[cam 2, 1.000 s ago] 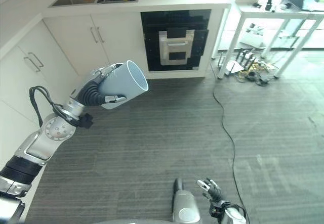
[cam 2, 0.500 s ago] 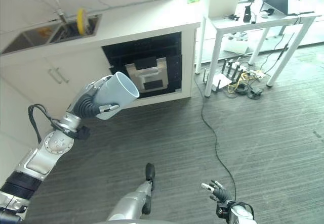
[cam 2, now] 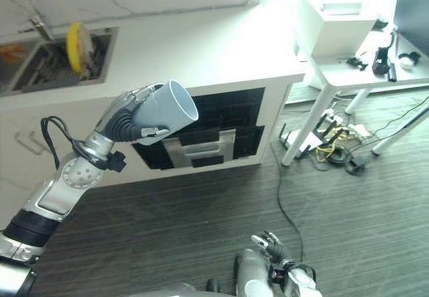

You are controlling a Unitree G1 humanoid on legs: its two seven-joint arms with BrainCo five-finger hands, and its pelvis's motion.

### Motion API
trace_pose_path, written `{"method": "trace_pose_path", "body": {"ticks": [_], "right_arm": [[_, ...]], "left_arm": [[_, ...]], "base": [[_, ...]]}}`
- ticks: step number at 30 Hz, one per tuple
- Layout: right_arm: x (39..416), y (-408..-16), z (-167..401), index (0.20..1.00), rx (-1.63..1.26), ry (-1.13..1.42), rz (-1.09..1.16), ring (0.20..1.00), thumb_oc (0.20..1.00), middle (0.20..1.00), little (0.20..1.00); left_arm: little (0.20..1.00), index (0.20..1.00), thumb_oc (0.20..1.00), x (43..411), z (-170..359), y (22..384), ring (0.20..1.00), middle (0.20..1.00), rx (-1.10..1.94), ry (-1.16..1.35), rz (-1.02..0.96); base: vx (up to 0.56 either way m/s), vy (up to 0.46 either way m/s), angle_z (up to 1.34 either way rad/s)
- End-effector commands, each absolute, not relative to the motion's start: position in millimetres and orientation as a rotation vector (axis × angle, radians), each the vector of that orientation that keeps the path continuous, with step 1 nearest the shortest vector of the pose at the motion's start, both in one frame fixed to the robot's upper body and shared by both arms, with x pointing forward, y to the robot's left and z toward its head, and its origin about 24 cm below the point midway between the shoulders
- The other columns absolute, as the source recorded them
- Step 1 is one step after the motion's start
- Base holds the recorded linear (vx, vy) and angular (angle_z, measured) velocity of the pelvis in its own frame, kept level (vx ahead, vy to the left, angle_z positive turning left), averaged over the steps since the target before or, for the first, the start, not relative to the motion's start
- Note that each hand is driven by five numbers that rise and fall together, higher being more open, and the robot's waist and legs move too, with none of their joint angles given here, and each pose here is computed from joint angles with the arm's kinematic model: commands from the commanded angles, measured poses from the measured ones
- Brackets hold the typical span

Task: Place the dishes in the dishwasher.

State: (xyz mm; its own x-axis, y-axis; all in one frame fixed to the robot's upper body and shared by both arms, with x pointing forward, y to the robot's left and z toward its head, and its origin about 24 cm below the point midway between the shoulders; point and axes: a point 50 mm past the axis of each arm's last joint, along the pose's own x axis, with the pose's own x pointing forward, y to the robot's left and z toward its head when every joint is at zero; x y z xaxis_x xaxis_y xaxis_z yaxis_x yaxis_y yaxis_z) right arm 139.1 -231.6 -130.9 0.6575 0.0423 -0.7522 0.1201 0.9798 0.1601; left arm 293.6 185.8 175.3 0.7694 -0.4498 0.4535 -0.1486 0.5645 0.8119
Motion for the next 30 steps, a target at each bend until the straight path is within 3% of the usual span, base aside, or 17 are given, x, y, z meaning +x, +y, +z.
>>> {"method": "trace_pose_path", "body": {"ticks": [1,23,30], "right_arm": [[148.2,-243.6,-124.8,1.0,0.176,0.823,-0.031,1.0,1.0,1.0,1.0],[139.9,-256.6,-127.8,1.0,0.127,0.871,-0.038,1.0,1.0,1.0,1.0],[135.1,-278.1,-123.6,1.0,0.152,0.844,-0.212,1.0,1.0,1.0,1.0]], "left_arm": [[0.2,0.2,0.2,281.1,197.5,191.7,0.2,0.2,0.971,-0.818,-0.114],[0.2,0.2,0.2,269.8,195.3,206.0,0.2,0.2,0.954,-0.777,-0.082],[0.2,0.2,0.2,270.8,198.6,194.9,0.2,0.2,0.904,-0.83,-0.104]], "base": [[0.15,-0.211,0.59],[0.02,-0.057,0.01],[-0.08,0.116,0.09]]}}
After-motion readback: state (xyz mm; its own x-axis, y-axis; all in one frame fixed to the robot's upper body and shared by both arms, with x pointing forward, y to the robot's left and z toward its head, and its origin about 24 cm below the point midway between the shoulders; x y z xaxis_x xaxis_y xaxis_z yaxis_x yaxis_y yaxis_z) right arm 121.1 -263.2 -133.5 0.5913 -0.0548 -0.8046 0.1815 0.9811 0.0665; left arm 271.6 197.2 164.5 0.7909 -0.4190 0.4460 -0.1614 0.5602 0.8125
